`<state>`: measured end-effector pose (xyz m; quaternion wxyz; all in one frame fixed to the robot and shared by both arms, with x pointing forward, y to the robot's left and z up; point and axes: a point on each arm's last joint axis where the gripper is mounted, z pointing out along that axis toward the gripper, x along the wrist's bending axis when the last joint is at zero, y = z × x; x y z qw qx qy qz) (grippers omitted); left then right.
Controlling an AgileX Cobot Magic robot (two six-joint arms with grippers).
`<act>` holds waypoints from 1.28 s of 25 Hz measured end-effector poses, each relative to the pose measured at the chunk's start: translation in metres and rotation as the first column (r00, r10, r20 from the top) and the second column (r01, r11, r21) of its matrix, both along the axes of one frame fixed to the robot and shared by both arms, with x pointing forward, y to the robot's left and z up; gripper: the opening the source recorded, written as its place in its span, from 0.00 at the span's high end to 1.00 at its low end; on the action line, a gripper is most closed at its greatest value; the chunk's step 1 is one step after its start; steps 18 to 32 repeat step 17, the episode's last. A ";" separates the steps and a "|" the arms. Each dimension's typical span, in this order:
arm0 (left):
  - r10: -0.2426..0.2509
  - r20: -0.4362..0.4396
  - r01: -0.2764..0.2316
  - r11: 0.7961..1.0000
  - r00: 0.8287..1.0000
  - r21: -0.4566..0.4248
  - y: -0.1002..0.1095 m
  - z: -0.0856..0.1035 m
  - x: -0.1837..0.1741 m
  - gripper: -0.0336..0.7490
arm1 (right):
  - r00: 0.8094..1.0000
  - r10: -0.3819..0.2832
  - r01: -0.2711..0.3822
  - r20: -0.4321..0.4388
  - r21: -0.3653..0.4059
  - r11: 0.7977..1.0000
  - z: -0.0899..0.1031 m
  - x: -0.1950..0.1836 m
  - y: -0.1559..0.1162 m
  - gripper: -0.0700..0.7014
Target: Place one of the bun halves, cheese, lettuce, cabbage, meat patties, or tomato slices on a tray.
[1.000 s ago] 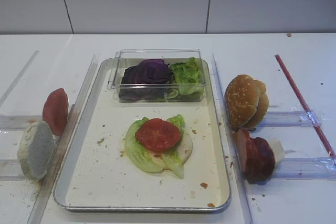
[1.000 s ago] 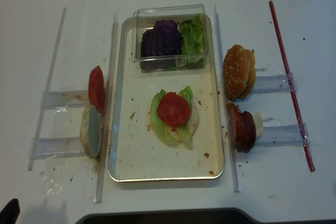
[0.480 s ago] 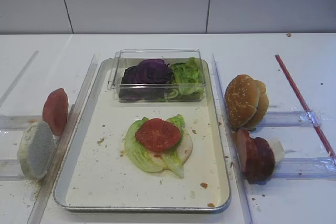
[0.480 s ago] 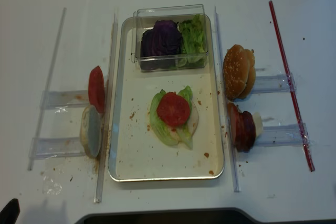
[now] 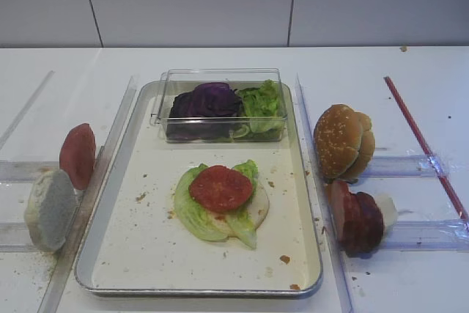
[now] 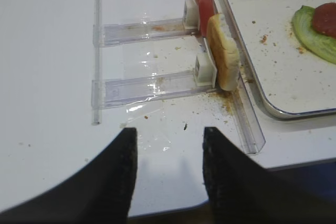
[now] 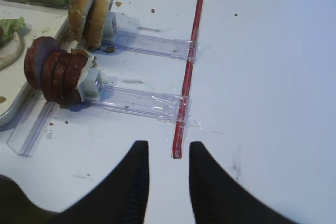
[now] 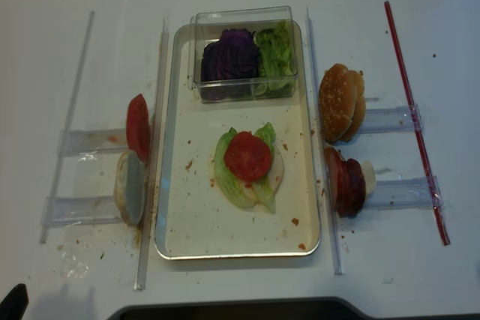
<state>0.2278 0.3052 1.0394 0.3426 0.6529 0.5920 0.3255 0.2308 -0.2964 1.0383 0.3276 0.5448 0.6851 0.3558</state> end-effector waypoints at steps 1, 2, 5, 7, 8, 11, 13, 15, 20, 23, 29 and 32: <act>0.000 0.000 0.000 1.000 1.000 0.000 0.000 0.000 0.000 0.58 | 1.000 0.000 0.000 0.000 0.000 1.000 0.000 0.000 0.000 0.59; 0.000 0.000 0.000 1.000 1.000 0.000 0.000 0.000 0.000 0.58 | 1.000 0.000 0.000 0.000 0.000 1.000 0.000 0.000 0.000 0.59; 0.000 0.000 0.000 1.000 1.000 0.000 0.000 0.000 0.000 0.58 | 1.000 0.000 0.000 0.000 0.000 1.000 0.000 0.000 0.000 0.59; 0.000 0.000 0.000 1.000 1.000 0.000 0.000 0.000 0.000 0.58 | 1.000 0.000 0.000 0.000 0.000 1.000 0.000 0.000 0.000 0.59; 0.000 0.000 0.000 1.000 1.000 0.000 0.000 0.000 0.000 0.58 | 1.000 0.000 0.000 0.000 0.000 1.000 0.000 0.000 0.000 0.59; 0.000 0.000 0.000 1.000 1.000 0.000 0.000 0.000 0.000 0.58 | 1.000 0.000 0.000 0.000 0.000 1.000 0.000 0.000 0.000 0.59; 0.000 0.000 0.000 1.000 1.000 0.000 0.000 0.000 0.000 0.58 | 1.000 0.000 0.000 0.000 0.000 1.000 0.000 0.000 0.000 0.59; 0.000 0.000 0.000 1.000 1.000 0.000 0.000 0.000 0.000 0.58 | 1.000 0.000 0.000 0.000 0.000 1.000 0.000 0.000 0.000 0.59; 0.000 0.000 0.000 1.000 1.000 0.000 0.000 0.000 0.000 0.58 | 1.000 0.000 0.000 0.000 0.000 1.000 0.000 0.000 0.000 0.59; 0.000 0.000 0.000 1.000 1.000 0.000 0.000 0.000 0.000 0.58 | 1.000 0.000 0.000 0.000 0.000 1.000 0.000 0.000 0.000 0.59; 0.000 0.000 0.000 1.000 1.000 0.000 0.000 0.000 0.000 0.58 | 1.000 0.000 0.000 0.000 0.000 1.000 0.000 0.000 0.000 0.59; 0.000 0.000 0.000 1.000 1.000 0.000 0.000 0.000 0.000 0.58 | 1.000 0.000 0.000 0.000 0.000 1.000 0.000 0.000 0.000 0.59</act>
